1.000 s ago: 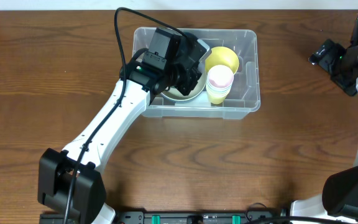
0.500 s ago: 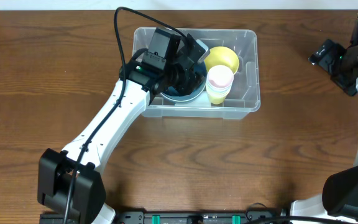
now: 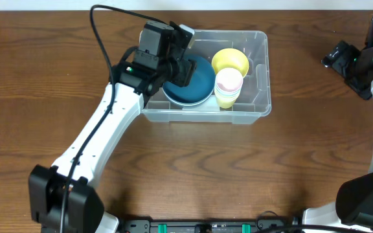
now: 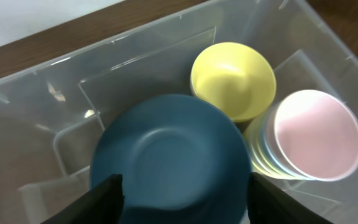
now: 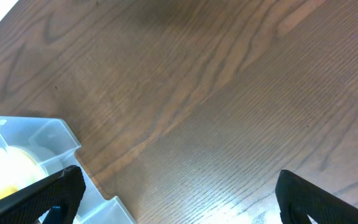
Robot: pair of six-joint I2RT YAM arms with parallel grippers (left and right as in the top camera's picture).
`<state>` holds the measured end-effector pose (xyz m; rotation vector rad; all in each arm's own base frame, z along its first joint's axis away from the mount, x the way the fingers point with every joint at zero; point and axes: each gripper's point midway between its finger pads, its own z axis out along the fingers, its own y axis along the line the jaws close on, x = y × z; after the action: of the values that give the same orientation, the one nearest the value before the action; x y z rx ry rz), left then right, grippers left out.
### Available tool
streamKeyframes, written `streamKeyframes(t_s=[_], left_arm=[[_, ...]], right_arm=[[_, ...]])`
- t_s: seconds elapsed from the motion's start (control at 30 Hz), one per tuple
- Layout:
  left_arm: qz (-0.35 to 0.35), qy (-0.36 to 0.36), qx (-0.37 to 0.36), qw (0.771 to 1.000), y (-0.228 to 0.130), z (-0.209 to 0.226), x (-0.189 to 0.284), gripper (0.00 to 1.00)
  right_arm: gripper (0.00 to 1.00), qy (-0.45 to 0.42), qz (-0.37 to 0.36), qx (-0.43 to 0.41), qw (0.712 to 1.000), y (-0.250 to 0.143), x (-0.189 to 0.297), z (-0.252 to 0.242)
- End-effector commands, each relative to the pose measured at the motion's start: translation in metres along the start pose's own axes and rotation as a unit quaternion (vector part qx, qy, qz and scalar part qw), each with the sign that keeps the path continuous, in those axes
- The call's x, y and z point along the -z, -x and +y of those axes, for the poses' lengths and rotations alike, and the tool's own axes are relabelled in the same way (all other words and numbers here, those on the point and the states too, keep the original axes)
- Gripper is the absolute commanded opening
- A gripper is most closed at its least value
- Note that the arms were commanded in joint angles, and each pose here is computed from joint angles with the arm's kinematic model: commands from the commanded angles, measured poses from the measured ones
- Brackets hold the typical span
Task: Pack container
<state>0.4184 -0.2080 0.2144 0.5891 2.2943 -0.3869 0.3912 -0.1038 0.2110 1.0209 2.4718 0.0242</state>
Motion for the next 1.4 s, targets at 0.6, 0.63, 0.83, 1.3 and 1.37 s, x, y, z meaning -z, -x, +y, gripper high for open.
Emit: streamKeyframes(t_s=[0.6, 0.63, 0.83, 1.3, 1.37], left_arm=[[-0.172, 0.018, 0.032, 0.984, 0.032, -0.03, 0.213, 0.98], [-0.169, 0.035, 0.029, 0.984, 0.026, -0.026, 0.219, 0.98], [-0.186, 0.14, 0.045, 0.971, -0.002, 0.001, 0.274, 0.98], [-0.197, 0.242, 0.114, 0.943, -0.151, 0.007, 0.391, 0.98], [-0.226, 0.256, 0.136, 0.93, -0.162, 0.004, 0.405, 0.98]], right_arm=[[0.99, 0.001, -0.003, -0.003, 1.0, 0.002, 0.001, 0.002], [0.99, 0.001, -0.003, -0.003, 1.0, 0.002, 0.001, 0.002], [0.99, 0.001, -0.003, -0.003, 1.0, 0.002, 0.001, 0.002], [0.99, 0.001, -0.003, -0.003, 1.0, 0.002, 0.001, 0.002], [0.99, 0.001, -0.003, -0.003, 1.0, 0.002, 0.001, 0.002]])
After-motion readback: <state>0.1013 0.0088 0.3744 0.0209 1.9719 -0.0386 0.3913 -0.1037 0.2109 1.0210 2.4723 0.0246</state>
